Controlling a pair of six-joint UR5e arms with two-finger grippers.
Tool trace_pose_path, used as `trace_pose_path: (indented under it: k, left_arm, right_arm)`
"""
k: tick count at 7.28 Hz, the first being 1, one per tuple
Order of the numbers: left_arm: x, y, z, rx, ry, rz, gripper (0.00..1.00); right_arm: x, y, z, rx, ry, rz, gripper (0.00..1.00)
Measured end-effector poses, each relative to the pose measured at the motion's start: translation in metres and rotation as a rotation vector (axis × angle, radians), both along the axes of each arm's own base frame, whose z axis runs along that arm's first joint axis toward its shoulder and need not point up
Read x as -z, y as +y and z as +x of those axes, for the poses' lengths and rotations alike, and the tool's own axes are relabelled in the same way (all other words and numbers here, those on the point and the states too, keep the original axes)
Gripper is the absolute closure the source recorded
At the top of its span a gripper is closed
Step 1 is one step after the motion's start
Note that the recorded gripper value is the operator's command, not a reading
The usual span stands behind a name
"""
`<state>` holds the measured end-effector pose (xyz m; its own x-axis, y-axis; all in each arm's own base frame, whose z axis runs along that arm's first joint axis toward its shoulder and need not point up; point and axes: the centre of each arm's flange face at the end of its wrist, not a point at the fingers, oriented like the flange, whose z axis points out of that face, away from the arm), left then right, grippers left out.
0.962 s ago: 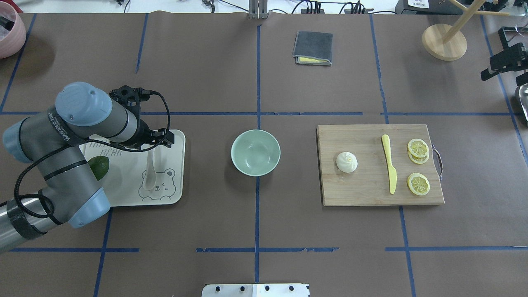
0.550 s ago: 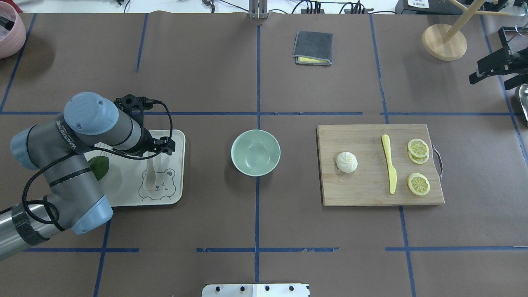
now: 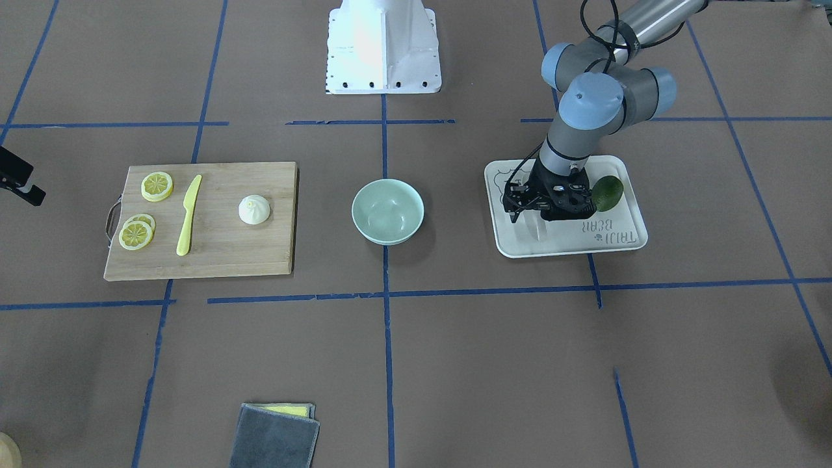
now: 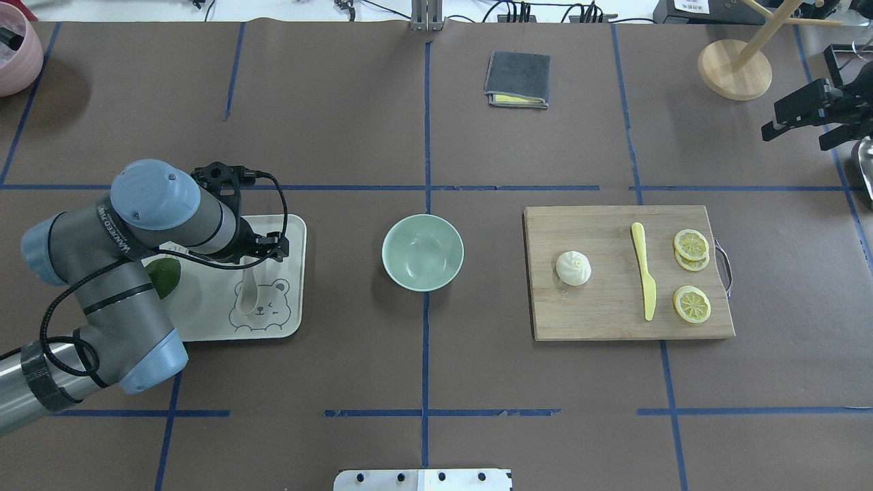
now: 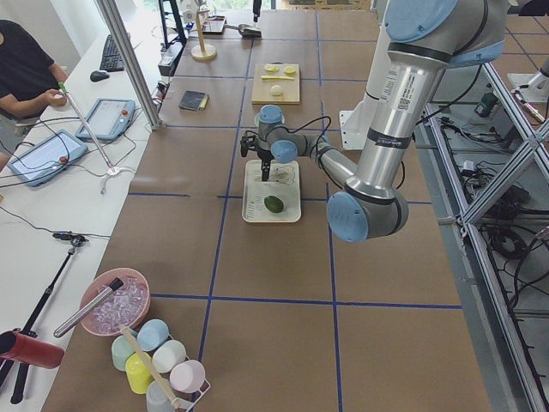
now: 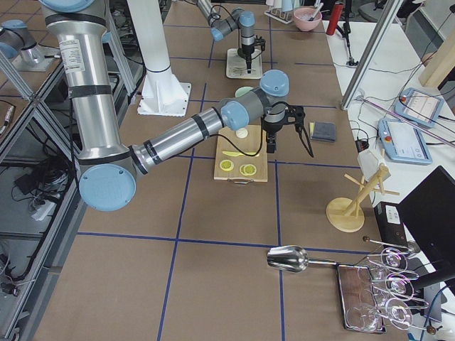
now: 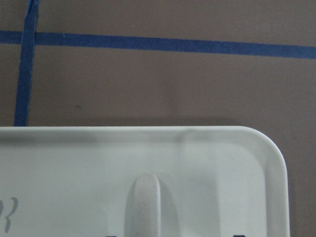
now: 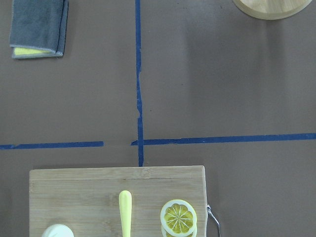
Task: Put spoon and bun in bowl
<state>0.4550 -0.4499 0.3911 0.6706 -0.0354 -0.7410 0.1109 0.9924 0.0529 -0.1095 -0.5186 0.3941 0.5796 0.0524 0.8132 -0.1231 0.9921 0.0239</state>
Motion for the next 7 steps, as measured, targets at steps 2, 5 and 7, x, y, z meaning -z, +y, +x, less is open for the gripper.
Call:
trace_pose_path:
  k: [2,5,7]
  left_arm:
    - [-0.010,0.006,-0.002,-0.003,-0.014,-0.005,0.27]
    - [-0.009,0.009,-0.003,-0.004,-0.012,-0.004,0.42]
    - [-0.007,0.010,-0.003,-0.005,-0.009,-0.004,0.80]
  right_arm:
    - [0.008,0.004,-0.007,0.003,-0.007,-0.001,0.00]
    - [0.012,0.010,-0.024,0.013,0.007,0.003,0.00]
    - [0.023,0.023,-0.059,0.007,0.039,-0.003,0.00]
